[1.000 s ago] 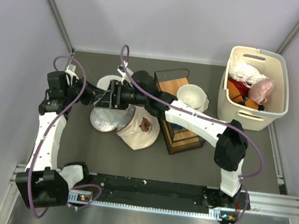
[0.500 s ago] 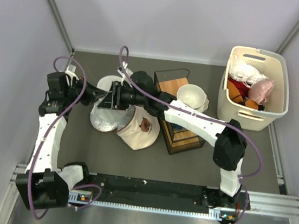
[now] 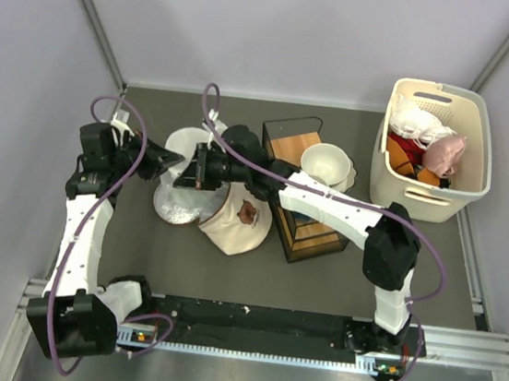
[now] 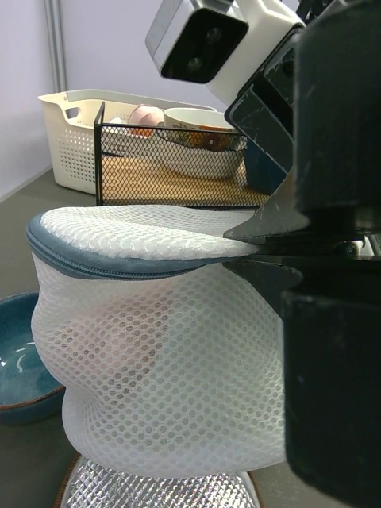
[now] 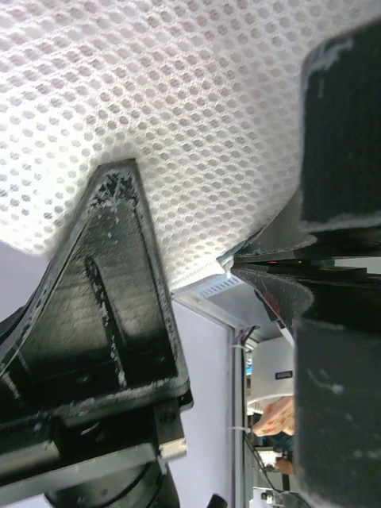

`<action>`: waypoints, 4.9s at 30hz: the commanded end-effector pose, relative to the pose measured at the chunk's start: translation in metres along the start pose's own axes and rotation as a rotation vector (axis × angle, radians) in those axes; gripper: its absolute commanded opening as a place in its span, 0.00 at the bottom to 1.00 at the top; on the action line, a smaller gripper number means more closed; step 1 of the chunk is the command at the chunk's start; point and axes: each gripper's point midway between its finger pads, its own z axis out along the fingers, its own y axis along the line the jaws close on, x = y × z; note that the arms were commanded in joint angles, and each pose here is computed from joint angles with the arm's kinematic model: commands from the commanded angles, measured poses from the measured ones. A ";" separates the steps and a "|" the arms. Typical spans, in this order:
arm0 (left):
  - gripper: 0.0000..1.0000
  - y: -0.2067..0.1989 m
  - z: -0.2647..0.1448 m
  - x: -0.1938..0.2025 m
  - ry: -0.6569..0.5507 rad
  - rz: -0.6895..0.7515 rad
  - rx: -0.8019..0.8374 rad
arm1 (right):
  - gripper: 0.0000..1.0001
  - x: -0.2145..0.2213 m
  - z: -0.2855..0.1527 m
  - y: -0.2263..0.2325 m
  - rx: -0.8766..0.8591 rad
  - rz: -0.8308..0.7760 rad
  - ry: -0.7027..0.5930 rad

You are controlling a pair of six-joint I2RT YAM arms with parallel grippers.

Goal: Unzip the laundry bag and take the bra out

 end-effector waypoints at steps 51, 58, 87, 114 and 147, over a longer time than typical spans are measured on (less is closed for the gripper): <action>0.00 -0.023 -0.007 -0.001 -0.007 0.082 0.090 | 0.38 -0.031 -0.008 0.029 -0.086 -0.060 -0.096; 0.00 -0.023 -0.007 -0.001 -0.008 0.082 0.090 | 0.34 -0.028 -0.004 0.019 -0.058 -0.045 -0.095; 0.00 -0.026 -0.013 0.001 -0.021 0.091 0.090 | 0.28 -0.027 -0.005 -0.014 0.078 0.033 -0.161; 0.00 -0.015 -0.007 -0.015 -0.038 0.101 0.038 | 0.00 0.005 -0.066 -0.083 0.240 -0.022 -0.122; 0.96 0.073 0.031 -0.085 -0.041 0.018 -0.349 | 0.00 -0.010 0.043 -0.051 0.117 -0.227 0.060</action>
